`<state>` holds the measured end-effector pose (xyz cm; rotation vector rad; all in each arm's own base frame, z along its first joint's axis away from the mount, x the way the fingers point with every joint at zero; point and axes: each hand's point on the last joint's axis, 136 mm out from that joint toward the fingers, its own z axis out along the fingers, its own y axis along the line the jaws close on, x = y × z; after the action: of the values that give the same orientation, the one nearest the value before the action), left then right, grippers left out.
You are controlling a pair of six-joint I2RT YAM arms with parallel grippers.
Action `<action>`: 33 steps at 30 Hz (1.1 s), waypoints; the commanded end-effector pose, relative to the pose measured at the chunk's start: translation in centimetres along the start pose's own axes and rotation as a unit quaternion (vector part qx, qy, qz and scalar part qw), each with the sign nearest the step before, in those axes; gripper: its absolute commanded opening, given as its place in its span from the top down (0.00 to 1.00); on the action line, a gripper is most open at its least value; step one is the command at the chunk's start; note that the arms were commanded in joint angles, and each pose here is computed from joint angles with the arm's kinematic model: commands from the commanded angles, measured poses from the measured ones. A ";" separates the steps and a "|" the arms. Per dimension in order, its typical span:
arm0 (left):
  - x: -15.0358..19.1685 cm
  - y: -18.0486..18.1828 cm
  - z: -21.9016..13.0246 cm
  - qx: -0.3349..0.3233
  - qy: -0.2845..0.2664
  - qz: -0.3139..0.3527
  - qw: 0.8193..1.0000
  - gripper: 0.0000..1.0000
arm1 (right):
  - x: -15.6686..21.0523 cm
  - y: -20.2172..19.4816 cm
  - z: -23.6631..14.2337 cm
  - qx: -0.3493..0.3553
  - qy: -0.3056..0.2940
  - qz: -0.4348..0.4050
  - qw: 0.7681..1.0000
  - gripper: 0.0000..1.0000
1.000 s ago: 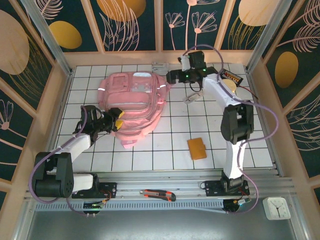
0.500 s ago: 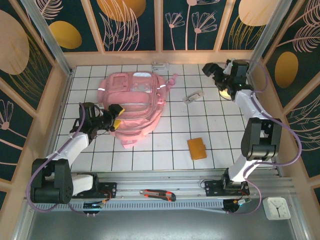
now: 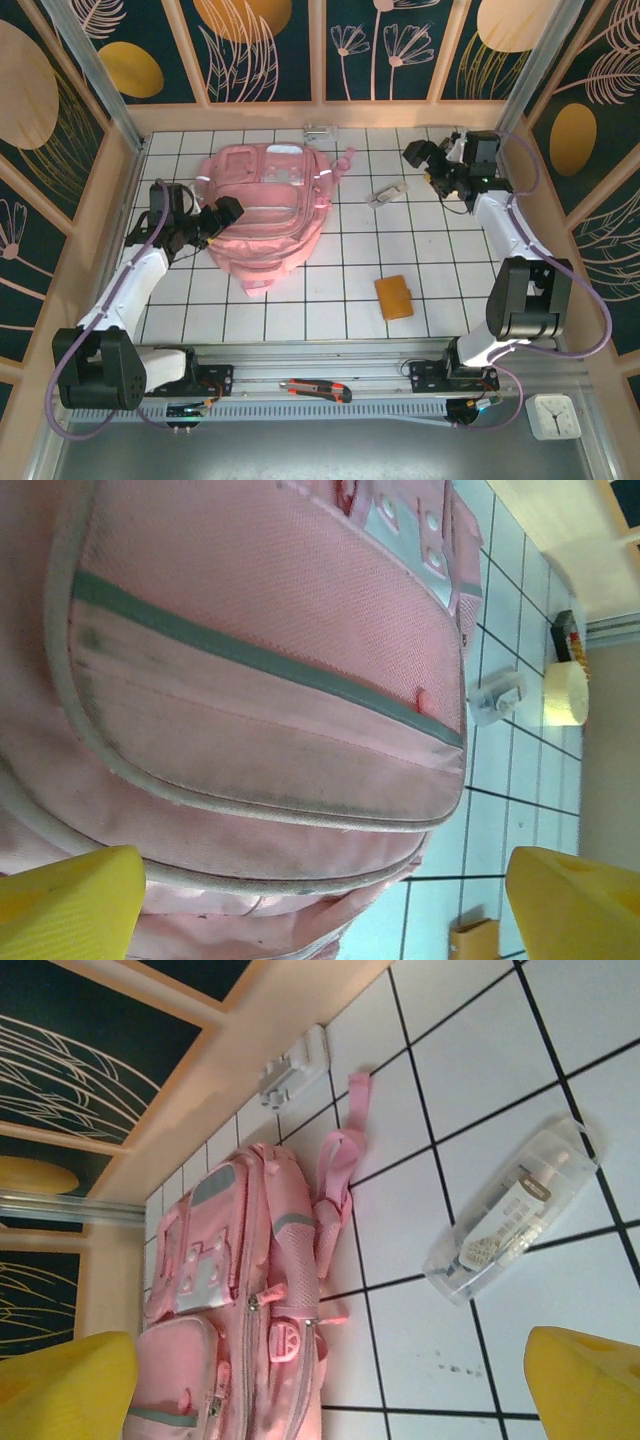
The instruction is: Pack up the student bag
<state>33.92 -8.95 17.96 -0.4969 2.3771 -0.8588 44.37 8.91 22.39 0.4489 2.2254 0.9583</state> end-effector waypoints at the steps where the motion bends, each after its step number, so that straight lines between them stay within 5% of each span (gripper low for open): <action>1: -1.3 -0.4 -0.8 -0.038 -0.010 0.082 0.996 0.07 | 2.5 0.3 0.4 0.004 0.051 -0.017 0.999 0.01; 5: -2.2 0.2 -0.6 -0.080 -0.011 0.118 0.990 0.06 | 7.1 3.6 3.9 -0.024 0.138 -0.090 0.986 0.04; 9: -2.7 1.4 0.1 -0.108 -0.008 0.110 0.988 0.05 | 12.7 9.3 7.0 -0.077 0.150 -0.288 0.942 0.06; 11: -2.7 1.8 0.5 -0.109 -0.001 0.092 0.990 0.06 | 16.3 12.2 7.3 -0.152 0.130 -0.409 0.890 0.06; 13: -2.6 2.0 0.8 -0.094 0.001 0.064 0.993 0.06 | 19.8 14.2 6.8 -0.233 0.106 -0.522 0.814 0.04; 15: -2.5 2.0 1.0 -0.071 0.002 0.032 0.997 0.07 | 21.4 14.7 7.6 -0.258 0.066 -0.599 0.755 0.03; 24: -0.9 4.9 2.9 -0.081 0.021 -0.026 0.996 0.11 | 22.0 13.3 13.9 -0.290 0.087 -0.659 0.689 0.07; 33: -1.3 6.9 3.4 -0.109 0.023 -0.041 0.993 0.13 | 23.4 12.3 17.5 -0.317 0.116 -0.674 0.657 0.06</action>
<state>35.55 -5.36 11.46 -0.6464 2.5407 -0.6645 40.07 37.59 11.59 -1.4608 1.5941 0.7586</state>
